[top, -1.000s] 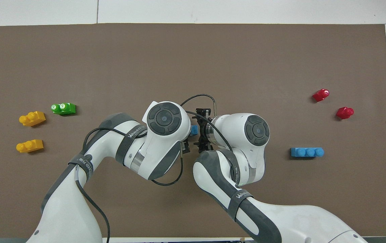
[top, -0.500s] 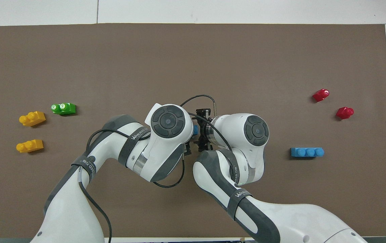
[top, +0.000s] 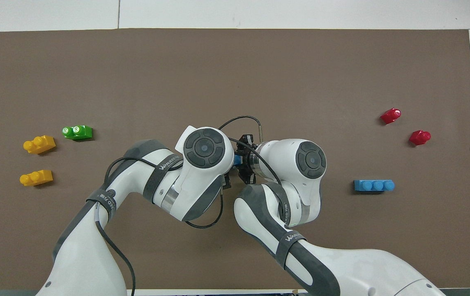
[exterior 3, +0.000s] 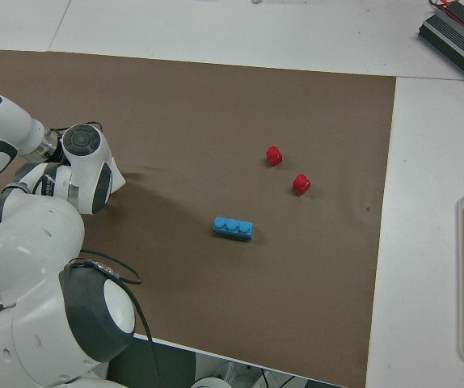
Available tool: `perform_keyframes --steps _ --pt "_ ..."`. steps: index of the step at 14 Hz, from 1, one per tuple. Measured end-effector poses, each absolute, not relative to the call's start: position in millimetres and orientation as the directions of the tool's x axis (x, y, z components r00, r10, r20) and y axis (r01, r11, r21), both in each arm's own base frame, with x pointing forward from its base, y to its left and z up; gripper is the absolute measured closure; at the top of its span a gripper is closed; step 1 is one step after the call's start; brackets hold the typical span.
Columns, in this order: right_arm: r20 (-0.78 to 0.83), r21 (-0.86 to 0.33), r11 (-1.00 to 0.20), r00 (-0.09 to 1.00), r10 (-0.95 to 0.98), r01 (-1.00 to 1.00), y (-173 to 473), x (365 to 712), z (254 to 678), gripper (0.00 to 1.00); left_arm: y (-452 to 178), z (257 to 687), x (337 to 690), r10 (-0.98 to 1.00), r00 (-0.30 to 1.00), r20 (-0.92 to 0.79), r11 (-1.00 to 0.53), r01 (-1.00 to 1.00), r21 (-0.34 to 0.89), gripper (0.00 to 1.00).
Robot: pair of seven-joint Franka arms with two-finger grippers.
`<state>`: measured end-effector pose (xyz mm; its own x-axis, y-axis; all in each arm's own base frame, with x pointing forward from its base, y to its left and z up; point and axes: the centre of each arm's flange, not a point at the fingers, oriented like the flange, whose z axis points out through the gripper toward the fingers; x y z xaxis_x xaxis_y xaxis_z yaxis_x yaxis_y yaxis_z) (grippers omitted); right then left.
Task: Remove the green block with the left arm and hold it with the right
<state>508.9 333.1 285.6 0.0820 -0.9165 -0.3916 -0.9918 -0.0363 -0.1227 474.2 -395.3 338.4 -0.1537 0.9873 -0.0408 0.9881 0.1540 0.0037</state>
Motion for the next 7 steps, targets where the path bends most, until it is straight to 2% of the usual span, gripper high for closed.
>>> perform_keyframes --steps 7 --pt "-0.392 -0.123 -0.036 0.082 -0.916 -0.992 333.1 508.9 285.6 0.65 -394.1 336.2 472.4 0.991 -0.129 -0.024 0.129 0.992 0.0 0.0"
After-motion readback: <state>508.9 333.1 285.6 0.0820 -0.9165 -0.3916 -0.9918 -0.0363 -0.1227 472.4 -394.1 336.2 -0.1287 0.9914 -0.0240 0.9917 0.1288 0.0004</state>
